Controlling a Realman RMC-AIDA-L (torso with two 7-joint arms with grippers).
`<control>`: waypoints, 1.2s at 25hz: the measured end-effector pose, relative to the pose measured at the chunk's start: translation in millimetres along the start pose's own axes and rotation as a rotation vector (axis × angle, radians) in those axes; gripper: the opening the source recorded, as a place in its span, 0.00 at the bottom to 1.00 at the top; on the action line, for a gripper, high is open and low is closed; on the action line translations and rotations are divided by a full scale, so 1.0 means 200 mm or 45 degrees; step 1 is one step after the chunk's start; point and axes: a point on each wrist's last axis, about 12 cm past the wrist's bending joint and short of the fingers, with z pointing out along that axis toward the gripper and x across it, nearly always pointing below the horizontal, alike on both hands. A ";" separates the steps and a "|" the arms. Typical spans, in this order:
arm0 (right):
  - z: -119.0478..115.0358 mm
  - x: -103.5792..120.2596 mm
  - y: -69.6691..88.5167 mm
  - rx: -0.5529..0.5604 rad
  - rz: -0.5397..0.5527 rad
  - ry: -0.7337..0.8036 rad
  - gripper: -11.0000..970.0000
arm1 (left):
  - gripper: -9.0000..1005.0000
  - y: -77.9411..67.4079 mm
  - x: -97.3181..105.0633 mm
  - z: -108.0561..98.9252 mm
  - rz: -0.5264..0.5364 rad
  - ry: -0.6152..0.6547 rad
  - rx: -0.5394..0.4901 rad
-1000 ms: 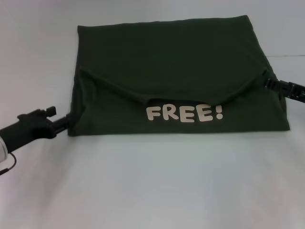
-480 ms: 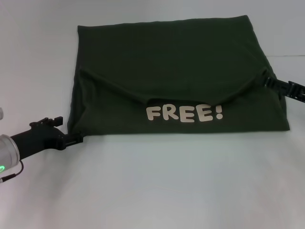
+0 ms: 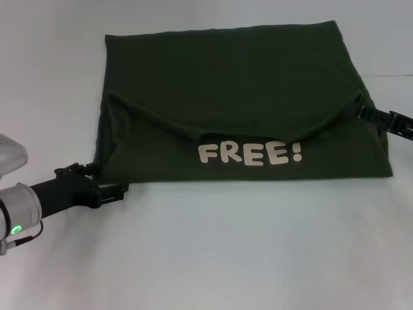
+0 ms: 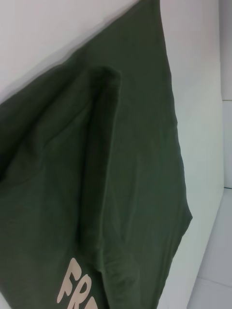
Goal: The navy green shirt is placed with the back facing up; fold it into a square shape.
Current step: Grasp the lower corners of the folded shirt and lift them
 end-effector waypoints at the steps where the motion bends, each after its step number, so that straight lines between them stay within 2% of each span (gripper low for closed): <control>1: 0.00 0.00 0.00 0.001 0.001 -0.001 0.65 | 0.89 0.00 0.00 0.00 0.001 0.001 -0.001; 12: 0.00 0.01 -0.01 0.020 0.003 -0.004 0.64 | 0.89 -0.03 -0.02 0.03 0.046 0.022 0.043; 23: -0.01 0.02 -0.02 0.031 0.009 -0.005 0.64 | 0.88 -0.02 -0.03 0.03 0.054 0.022 0.041; 30: -0.02 0.03 -0.02 0.035 0.010 -0.007 0.64 | 0.64 -0.02 -0.04 0.03 0.060 0.030 0.047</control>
